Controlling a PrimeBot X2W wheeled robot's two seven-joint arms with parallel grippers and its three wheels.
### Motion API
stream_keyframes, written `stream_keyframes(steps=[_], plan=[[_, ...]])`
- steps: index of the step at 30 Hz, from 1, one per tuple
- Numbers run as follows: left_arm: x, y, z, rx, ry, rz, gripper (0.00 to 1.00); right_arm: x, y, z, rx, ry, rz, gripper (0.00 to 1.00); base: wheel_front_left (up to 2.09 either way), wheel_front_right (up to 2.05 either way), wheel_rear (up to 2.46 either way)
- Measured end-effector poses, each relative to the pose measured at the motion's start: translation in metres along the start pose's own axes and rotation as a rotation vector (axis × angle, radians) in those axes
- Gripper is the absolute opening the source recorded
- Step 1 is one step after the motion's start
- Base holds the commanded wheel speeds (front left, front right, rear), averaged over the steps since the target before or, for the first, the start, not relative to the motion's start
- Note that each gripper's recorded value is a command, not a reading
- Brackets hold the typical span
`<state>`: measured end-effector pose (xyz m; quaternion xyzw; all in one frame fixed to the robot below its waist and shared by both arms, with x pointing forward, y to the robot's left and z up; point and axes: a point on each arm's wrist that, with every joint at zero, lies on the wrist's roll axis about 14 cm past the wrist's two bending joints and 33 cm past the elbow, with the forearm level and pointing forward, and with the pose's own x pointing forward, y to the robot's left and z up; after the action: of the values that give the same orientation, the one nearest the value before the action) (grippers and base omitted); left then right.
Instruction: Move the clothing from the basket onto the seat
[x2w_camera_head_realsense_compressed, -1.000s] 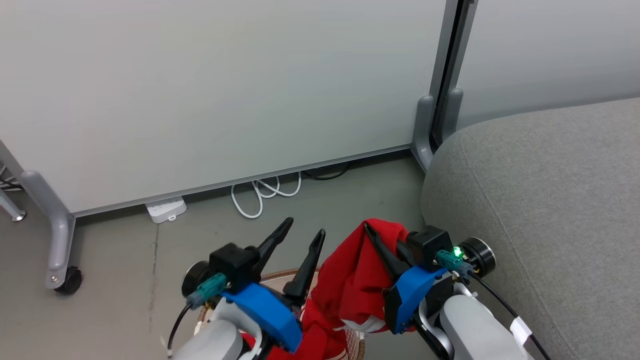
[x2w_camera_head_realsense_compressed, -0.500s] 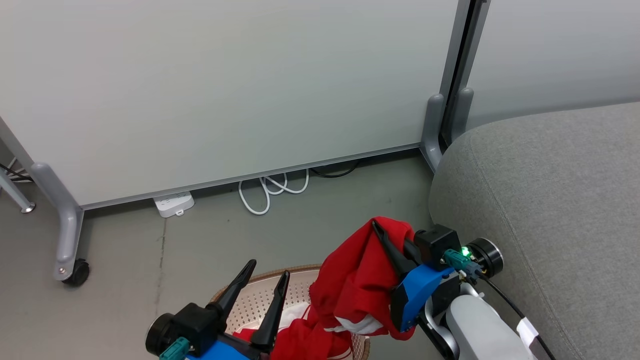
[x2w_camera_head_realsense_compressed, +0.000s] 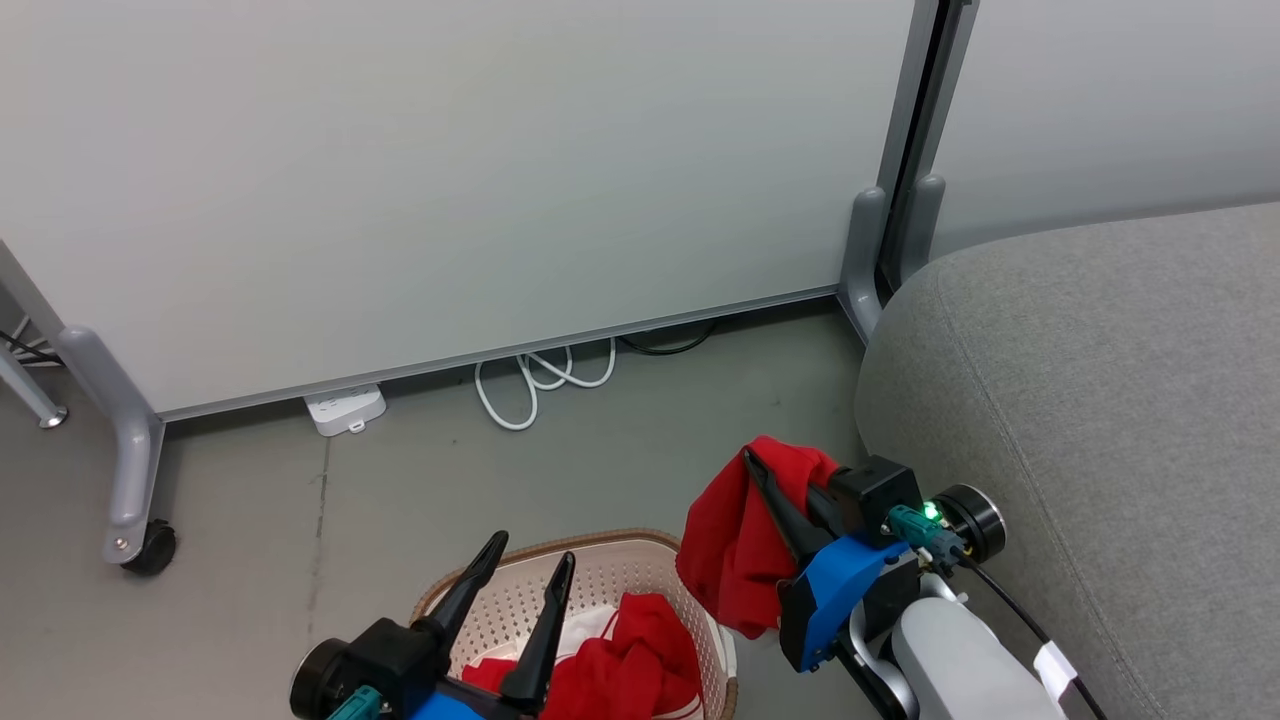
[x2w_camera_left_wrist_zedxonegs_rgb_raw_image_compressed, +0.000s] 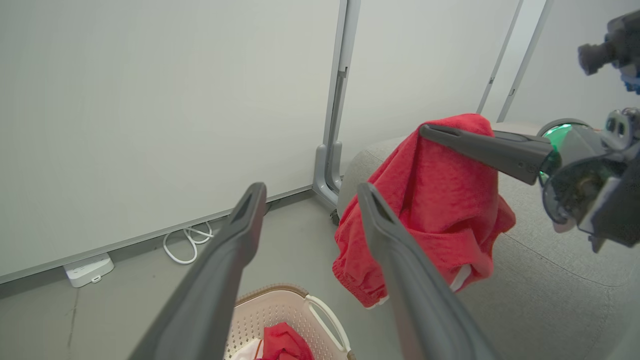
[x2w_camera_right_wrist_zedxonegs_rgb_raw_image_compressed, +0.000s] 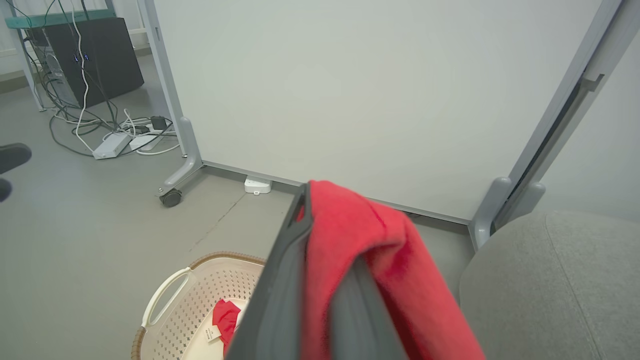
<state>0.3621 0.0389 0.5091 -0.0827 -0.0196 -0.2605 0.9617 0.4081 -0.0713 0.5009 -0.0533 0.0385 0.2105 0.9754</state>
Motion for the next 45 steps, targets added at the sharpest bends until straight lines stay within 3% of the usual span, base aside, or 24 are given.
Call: stream_keyframes(steps=[16, 37, 45], plan=[[0.018, -0.020, -0.014, -0.004, 0.038, -0.077, 1.00, -0.024, -0.034, -0.005, 0.024, 0.006, -0.112, 0.00, 0.00, 0.00, 0.00], [0.067, -0.133, -0.041, -0.043, 0.104, -0.459, 1.00, -0.122, -0.124, -0.031, 0.085, 0.043, -0.476, 0.00, 0.00, 0.00, 0.00], [0.072, -0.144, -0.048, -0.065, 0.123, -0.503, 1.00, -0.131, -0.133, -0.039, 0.094, 0.059, -0.515, 0.00, 0.00, 0.00, 0.00]])
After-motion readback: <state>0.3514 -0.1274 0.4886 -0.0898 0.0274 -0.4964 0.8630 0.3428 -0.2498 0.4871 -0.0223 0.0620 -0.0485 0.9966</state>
